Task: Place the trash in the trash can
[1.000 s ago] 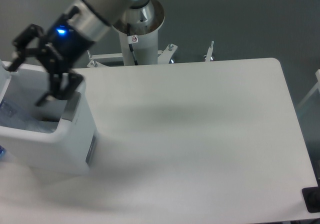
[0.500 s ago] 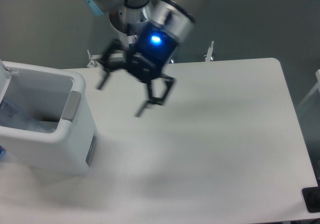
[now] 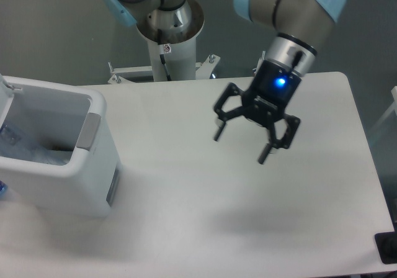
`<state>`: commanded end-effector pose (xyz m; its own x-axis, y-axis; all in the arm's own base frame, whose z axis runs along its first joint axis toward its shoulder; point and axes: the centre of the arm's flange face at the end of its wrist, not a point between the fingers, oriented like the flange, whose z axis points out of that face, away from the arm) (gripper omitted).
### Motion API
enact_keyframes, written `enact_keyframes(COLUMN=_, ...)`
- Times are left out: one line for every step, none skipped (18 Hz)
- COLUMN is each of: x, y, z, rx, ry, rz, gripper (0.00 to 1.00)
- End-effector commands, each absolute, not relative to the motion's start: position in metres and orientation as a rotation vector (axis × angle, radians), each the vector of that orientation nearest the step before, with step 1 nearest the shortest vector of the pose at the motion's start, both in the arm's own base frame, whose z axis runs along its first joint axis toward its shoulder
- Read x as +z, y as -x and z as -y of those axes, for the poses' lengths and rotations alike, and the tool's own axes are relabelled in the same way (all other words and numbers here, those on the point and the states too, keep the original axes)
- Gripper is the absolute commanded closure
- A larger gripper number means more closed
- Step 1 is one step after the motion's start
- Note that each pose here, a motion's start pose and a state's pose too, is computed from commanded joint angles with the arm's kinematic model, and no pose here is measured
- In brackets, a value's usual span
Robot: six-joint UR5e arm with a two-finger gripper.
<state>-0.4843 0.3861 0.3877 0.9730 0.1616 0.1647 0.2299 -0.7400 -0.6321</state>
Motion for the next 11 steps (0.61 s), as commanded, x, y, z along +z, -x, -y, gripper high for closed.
enact_keyframes(x=0.379, y=0.488, z=-0.381, rx=-0.075, ry=2.494, rz=0.261, gripper=0.00)
enact_keyframes(x=0.370, y=0.491, z=-0.377, rx=-0.028, ry=2.565, rz=0.249, gripper=0.00)
enact_keyframes(x=0.363, y=0.494, z=-0.372, rx=0.015, ry=2.627, rz=0.226, gripper=0.00)
enact_keyframes(x=0.358, y=0.496, z=-0.367, rx=0.053, ry=2.679, rz=0.190, gripper=0.00)
enact_keyframes(x=0.351, y=0.498, z=-0.365, rx=0.076, ry=2.716, rz=0.148, gripper=0.00)
enact_keyframes(x=0.349, y=0.499, z=-0.362, rx=0.094, ry=2.735, rz=0.116, gripper=0.00)
enact_keyframes(x=0.344, y=0.500, z=-0.361, rx=0.097, ry=2.755, rz=0.101, gripper=0.00)
enact_keyframes(x=0.341, y=0.502, z=-0.358, rx=0.111, ry=2.788, rz=0.098, gripper=0.00)
enact_keyframes(x=0.341, y=0.504, z=-0.356, rx=0.143, ry=2.824, rz=0.100, gripper=0.00)
enact_keyframes(x=0.342, y=0.504, z=-0.354, rx=0.165, ry=2.853, rz=0.100, gripper=0.00)
enact_keyframes(x=0.341, y=0.506, z=-0.352, rx=0.187, ry=2.882, rz=0.100, gripper=0.00)
